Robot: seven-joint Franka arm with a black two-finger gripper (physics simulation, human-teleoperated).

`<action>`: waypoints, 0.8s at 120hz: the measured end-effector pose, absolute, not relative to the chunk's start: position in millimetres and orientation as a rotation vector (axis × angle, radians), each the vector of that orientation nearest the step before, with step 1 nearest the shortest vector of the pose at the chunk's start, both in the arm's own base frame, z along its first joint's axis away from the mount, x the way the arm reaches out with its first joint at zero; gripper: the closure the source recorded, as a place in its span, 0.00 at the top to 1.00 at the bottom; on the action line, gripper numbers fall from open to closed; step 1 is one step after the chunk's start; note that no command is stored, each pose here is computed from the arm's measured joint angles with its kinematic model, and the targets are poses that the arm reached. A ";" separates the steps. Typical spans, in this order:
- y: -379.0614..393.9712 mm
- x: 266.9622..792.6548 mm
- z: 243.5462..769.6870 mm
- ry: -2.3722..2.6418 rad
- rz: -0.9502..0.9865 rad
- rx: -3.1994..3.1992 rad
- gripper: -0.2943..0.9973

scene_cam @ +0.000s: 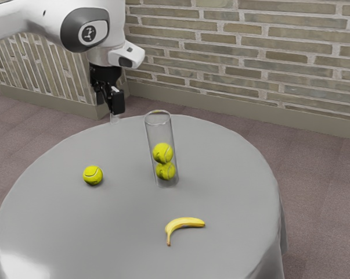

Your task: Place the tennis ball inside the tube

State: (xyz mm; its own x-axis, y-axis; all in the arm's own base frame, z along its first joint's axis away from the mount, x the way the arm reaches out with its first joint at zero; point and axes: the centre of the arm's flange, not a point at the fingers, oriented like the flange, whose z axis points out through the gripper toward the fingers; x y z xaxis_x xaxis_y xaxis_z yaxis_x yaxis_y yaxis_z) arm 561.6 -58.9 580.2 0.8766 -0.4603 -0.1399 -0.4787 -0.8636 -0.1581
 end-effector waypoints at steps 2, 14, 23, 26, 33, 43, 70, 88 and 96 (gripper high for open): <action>-57.0 561.9 579.7 0.728 0.148 -2.858 0.77; -42.0 561.9 568.0 0.750 0.193 -2.852 0.77; -31.1 563.2 556.6 0.762 0.232 -2.852 0.77; -27.9 563.6 552.9 0.766 0.244 -2.852 0.77; -20.4 563.9 544.8 0.774 0.272 -2.853 0.77; -11.0 568.8 527.2 0.787 0.323 -2.856 0.77; 11.3 550.0 474.3 0.778 0.458 -2.934 0.77; 15.5 550.2 447.9 0.770 0.457 -2.949 0.77; 27.1 548.8 434.2 0.744 0.444 -2.958 0.77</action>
State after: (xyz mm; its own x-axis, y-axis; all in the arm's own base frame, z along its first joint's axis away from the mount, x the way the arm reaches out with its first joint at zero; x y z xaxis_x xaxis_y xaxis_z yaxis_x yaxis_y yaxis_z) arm 548.8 27.1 434.2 0.8422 -0.4544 -0.2902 -0.4714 -0.8818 0.0127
